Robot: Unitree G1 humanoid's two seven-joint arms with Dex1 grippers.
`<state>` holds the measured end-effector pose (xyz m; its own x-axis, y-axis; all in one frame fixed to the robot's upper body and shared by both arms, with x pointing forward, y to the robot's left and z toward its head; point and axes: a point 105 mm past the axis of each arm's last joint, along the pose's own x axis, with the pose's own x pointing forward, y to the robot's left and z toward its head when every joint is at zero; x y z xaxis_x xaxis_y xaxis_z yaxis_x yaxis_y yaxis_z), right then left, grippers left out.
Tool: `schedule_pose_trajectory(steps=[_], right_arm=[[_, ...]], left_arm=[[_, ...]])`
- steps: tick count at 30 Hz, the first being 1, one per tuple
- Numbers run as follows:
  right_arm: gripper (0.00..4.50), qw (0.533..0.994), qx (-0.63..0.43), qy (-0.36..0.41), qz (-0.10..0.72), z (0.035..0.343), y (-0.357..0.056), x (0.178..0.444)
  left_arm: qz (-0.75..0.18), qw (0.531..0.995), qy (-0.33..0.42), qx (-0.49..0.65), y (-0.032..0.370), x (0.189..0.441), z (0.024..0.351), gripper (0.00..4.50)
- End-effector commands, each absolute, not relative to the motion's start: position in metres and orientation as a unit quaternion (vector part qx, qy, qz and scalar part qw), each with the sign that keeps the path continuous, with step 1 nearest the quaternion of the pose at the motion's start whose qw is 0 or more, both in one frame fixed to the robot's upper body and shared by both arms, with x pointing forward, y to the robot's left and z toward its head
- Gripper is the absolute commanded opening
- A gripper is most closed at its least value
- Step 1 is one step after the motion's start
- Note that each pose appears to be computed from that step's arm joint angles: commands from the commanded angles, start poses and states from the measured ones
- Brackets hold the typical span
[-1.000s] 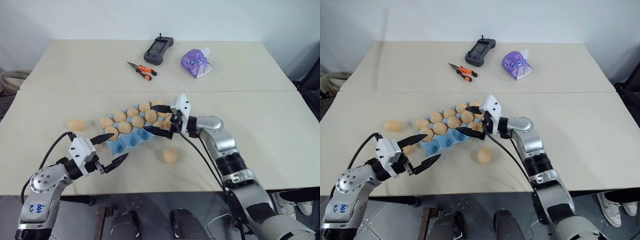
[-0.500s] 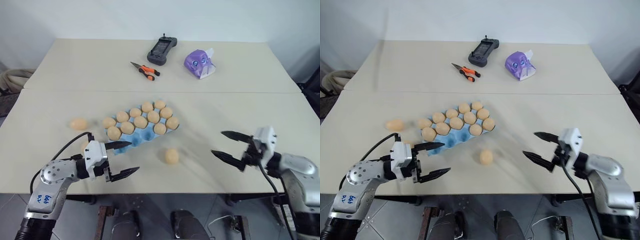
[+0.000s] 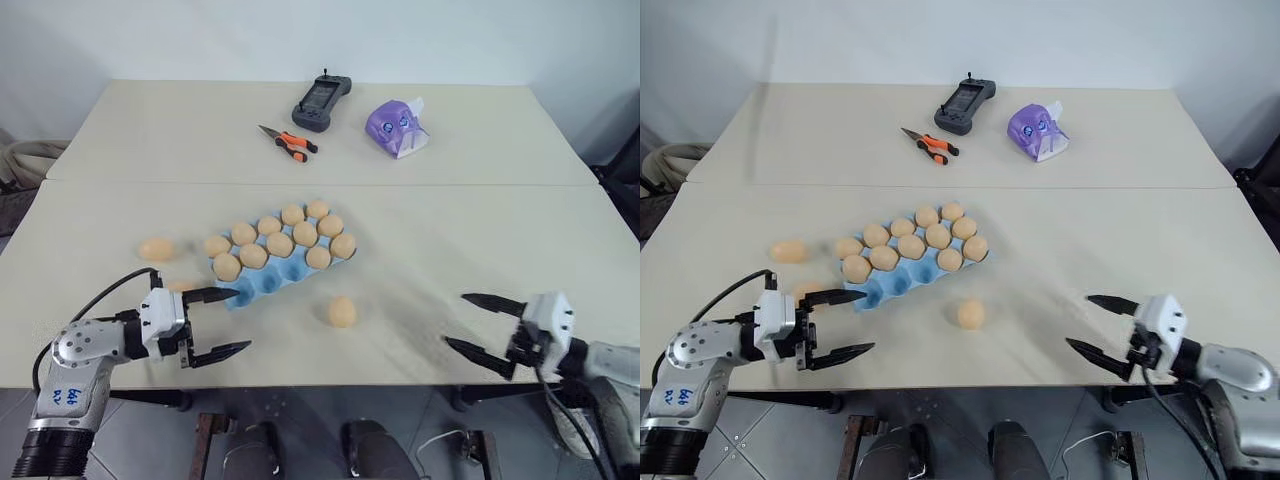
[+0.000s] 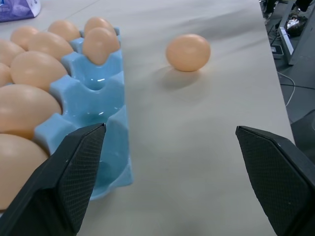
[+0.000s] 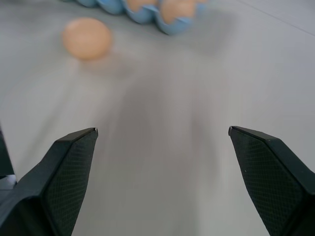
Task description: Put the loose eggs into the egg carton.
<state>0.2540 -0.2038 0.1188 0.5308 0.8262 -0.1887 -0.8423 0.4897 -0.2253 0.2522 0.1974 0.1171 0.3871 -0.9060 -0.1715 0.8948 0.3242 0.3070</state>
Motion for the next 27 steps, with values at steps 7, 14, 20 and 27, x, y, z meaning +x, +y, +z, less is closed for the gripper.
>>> schedule_pose_trajectory(steps=[7, 14, 20, 27], right_arm=[[4.46, 0.783, -0.139, 0.035, 0.605, 0.129, -0.115, 0.278], [4.46, 0.759, -0.145, 0.051, 0.633, 0.107, -0.082, 0.289], [3.24, 0.763, -0.14, 0.022, 0.631, 0.11, -0.073, 0.299], [1.95, 0.758, -0.118, 0.002, 0.642, 0.121, -0.067, 0.297]], left_arm=[[-0.519, 0.831, -0.017, 0.198, 0.217, 0.236, 0.127, 4.5], [-0.501, 0.843, -0.014, 0.196, 0.215, 0.224, 0.127, 4.5], [-0.487, 0.851, -0.015, 0.194, 0.215, 0.223, 0.13, 4.5], [-0.468, 0.864, -0.023, 0.185, 0.214, 0.225, 0.131, 4.5]])
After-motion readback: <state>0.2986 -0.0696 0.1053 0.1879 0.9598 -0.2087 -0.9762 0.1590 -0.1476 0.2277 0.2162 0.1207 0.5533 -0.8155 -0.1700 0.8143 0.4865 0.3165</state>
